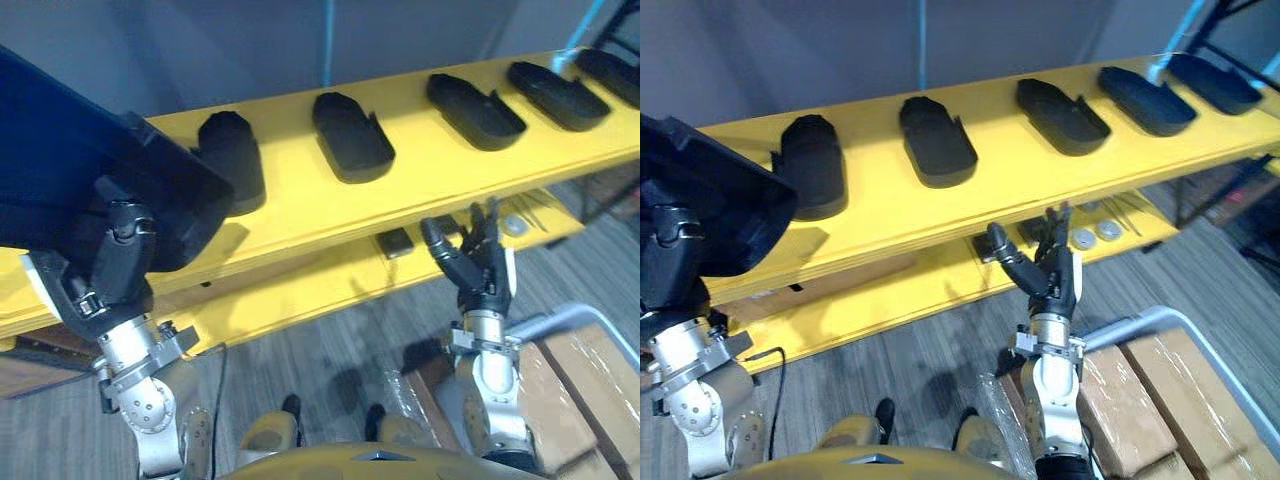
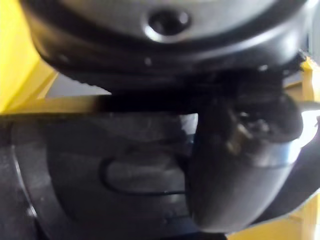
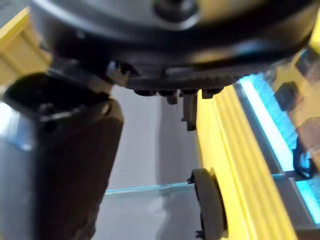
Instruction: Walk over and take three plastic housings, then place them on the shelf
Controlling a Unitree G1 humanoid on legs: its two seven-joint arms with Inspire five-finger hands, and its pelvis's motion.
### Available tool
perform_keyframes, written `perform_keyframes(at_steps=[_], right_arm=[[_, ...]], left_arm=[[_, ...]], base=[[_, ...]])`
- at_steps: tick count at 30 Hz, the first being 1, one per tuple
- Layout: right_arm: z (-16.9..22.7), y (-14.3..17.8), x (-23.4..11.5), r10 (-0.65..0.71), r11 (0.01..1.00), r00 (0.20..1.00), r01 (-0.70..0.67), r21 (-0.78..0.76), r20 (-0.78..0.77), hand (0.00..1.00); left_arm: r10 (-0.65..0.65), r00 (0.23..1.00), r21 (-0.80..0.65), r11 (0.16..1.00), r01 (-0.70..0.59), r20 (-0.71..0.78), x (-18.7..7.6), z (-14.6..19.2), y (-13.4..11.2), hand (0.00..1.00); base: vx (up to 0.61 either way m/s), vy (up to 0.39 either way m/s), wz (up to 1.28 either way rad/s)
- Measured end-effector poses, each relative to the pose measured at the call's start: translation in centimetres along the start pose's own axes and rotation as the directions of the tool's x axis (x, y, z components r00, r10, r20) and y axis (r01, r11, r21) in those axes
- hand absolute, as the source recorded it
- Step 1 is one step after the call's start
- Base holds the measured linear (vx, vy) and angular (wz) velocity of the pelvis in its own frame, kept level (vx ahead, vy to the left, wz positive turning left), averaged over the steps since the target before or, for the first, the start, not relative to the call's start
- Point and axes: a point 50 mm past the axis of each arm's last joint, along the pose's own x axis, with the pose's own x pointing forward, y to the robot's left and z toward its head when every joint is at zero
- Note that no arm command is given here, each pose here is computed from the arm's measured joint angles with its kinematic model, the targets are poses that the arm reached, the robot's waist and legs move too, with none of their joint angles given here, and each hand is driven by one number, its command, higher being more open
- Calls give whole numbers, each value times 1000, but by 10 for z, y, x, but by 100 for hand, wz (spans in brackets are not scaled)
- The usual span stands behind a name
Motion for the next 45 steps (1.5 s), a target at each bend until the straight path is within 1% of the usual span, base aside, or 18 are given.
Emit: perform_keyframes(at_steps=[4,8,10,13,16,18,20,22,26,27,31,34,37,38,41,45], right_arm=[[27,12,10,18,999,986,-25,44,167,100],[52,16,16,-46,995,944,15,100,326,100],[58,14,17,-60,994,930,22,108,363,100],[58,10,16,-83,993,928,47,106,363,100],[56,0,13,-99,995,929,89,43,356,100],[55,-1,12,-96,995,934,90,35,343,100],[52,-3,9,-63,998,945,62,11,321,100],[48,-10,2,-45,998,956,55,-27,290,100],[42,-18,-5,-75,994,965,94,-64,253,100],[42,-20,-5,-88,990,962,114,-86,259,100],[45,-34,-4,-184,976,945,208,-62,271,100],[44,-32,3,-231,969,932,245,-18,280,100],[25,-30,-1,-294,955,937,297,12,190,100],[19,-26,-7,-322,947,934,320,37,155,100],[11,-18,-16,-328,944,939,324,53,107,100],[14,-22,-21,-326,945,940,324,31,103,100]], left_arm=[[-52,998,10,999,52,17,-1,3,-13,0],[-14,1000,15,1000,14,10,-3,3,-9,0],[-7,1000,19,1000,7,-2,-5,3,-6,0],[-48,998,19,999,48,-27,-8,2,-5,0],[-91,995,0,996,91,-36,-9,2,-6,0],[-76,996,-8,997,76,-49,-11,2,-2,0],[-20,996,-24,1000,18,-88,-19,2,7,0],[-2,993,-51,999,-4,-116,-22,-2,9,0],[-32,983,-32,999,27,-180,-28,-16,11,0],[-44,981,-32,999,39,-187,-29,-17,10,0],[-118,975,-31,993,115,-186,-29,-18,3,0],[-194,967,-34,981,191,-166,-19,-20,-4,0],[-266,946,-38,964,264,-184,-12,-25,-10,0],[-293,937,-5,955,298,-189,-11,-26,-10,0],[-349,919,31,932,360,-185,-3,-24,-7,0],[-329,927,15,941,337,-182,-3,-26,-10,0]], base=[[66,-92,43],[11,-52,50],[-17,-22,59],[-46,5,99],[-34,27,106],[-32,87,55],[-60,70,25],[-35,46,35],[-10,103,34],[57,68,13],[109,280,-9],[82,417,0],[8,393,1],[-24,279,-3],[-21,266,2],[8,113,5]])
